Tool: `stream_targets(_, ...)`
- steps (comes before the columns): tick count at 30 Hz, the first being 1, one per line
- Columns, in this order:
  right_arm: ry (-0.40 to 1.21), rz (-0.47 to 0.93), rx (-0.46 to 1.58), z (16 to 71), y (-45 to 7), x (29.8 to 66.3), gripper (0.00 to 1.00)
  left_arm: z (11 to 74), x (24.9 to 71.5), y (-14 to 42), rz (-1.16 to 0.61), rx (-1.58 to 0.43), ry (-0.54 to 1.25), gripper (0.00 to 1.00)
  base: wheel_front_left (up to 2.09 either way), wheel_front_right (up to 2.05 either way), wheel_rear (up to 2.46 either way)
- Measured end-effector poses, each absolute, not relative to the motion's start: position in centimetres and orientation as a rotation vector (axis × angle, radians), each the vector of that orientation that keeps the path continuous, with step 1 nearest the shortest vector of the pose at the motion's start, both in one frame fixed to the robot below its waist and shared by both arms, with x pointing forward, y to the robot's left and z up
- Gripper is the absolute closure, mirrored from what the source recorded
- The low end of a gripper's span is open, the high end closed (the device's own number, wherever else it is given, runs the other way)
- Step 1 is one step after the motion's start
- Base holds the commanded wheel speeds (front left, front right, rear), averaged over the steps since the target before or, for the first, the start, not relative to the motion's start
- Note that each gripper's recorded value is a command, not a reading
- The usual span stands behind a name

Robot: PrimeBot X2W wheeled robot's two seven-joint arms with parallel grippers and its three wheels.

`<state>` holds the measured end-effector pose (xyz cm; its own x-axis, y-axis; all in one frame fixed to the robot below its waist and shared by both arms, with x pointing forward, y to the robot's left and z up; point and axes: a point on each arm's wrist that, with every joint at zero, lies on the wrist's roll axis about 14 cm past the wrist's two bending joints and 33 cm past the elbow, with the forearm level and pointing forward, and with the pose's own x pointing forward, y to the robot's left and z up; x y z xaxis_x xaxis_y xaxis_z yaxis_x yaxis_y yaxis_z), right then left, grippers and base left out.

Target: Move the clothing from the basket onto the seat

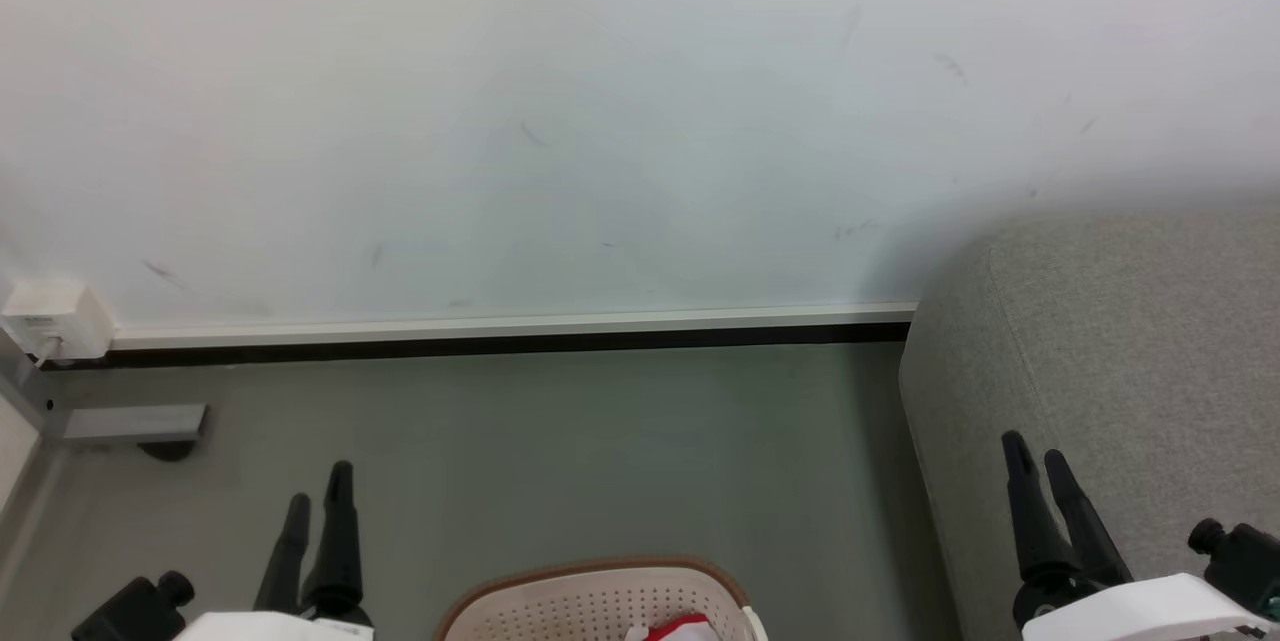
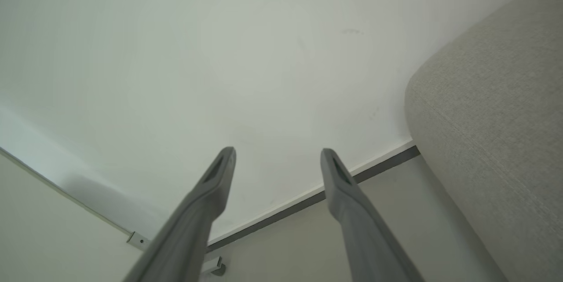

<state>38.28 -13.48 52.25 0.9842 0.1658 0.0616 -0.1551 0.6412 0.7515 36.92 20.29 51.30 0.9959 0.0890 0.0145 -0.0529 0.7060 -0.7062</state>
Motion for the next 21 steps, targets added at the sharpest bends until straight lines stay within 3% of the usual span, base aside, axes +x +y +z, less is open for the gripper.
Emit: stream_targets(21,-0.012,0.263,0.548,52.3,-11.4,38.0,0.0,50.9,36.3,20.0,0.103,-0.46,-0.042,0.0,0.0,0.0,0.0)
